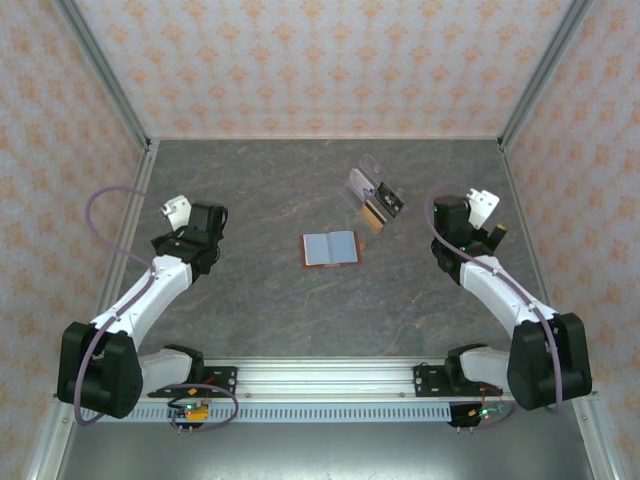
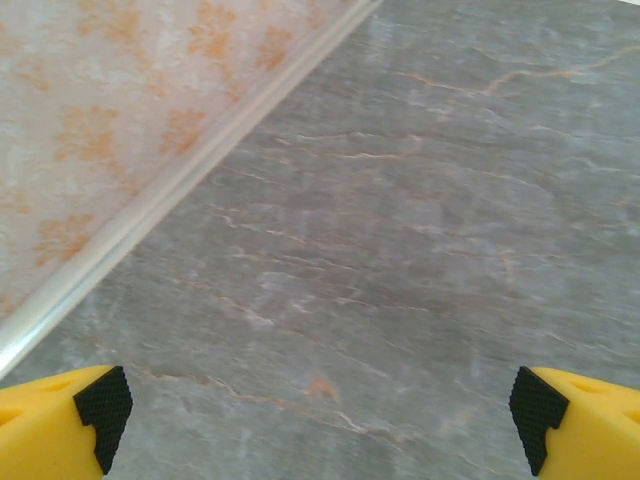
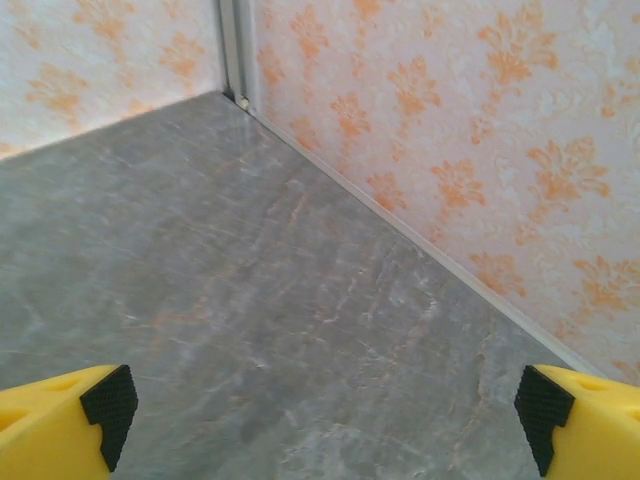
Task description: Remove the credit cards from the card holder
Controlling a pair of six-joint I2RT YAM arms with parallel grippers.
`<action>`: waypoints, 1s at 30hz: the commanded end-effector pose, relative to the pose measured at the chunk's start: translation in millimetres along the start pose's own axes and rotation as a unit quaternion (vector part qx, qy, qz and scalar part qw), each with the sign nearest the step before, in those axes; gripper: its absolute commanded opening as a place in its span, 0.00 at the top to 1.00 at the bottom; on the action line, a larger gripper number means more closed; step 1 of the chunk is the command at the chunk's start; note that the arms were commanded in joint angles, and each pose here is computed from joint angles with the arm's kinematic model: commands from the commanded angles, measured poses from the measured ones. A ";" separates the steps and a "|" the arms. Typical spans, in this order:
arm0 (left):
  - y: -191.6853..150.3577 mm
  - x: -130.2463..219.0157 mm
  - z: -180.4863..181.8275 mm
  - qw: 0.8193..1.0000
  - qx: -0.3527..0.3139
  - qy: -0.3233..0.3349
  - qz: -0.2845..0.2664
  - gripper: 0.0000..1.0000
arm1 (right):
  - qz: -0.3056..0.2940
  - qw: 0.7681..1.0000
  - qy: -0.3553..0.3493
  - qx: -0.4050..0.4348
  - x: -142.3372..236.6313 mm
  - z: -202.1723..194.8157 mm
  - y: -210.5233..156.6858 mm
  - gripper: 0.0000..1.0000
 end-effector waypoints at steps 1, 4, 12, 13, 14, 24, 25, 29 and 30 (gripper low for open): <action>8.6 -0.6 14.9 0.996 0.030 0.051 -0.071 0.00 | -0.041 0.999 0.021 -0.011 -9.9 5.4 -5.3 0.01; 3.0 -7.4 14.3 0.995 0.019 0.038 -0.086 0.00 | -0.029 0.999 0.016 0.011 -21.7 7.0 -21.4 0.01; -14.1 -26.6 -4.0 0.988 -0.040 -0.085 -0.125 0.00 | -0.024 0.991 0.117 0.052 -31.8 30.0 -41.3 0.01; -14.7 -25.4 -6.2 0.984 -0.046 -0.102 -0.142 0.00 | -0.027 0.989 0.135 0.055 -30.8 31.4 -42.1 0.01; -16.1 -24.7 -8.2 0.979 -0.052 -0.121 -0.156 0.00 | -0.020 0.986 0.155 0.061 -30.5 33.2 -45.6 0.01; -19.7 -42.2 -13.8 0.967 -0.027 -0.190 -0.170 0.00 | -0.011 0.963 0.262 0.062 -26.2 32.4 -63.9 0.01; -17.9 -44.0 -17.1 0.966 -0.028 -0.196 -0.165 0.00 | -0.014 0.962 0.265 0.061 -25.6 31.4 -65.8 0.01; -22.7 -55.9 -29.2 0.963 -0.030 -0.213 -0.162 0.00 | -0.021 0.963 0.262 0.055 -27.4 29.2 -70.1 0.01; -23.8 -59.1 -32.5 0.963 -0.034 -0.215 -0.158 0.00 | -0.022 0.964 0.259 0.054 -28.7 28.9 -71.8 0.01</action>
Point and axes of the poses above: each hand's point on the last joint's axis, 136 mm out from that joint toward the fingers, its own x axis back along the fingers, its own z axis along the line the jaws close on, y = z × x, the point moved 7 cm from there along x, back along the fingers, and after that the axes turned 6 degrees about -x, right-handed, at the moved point
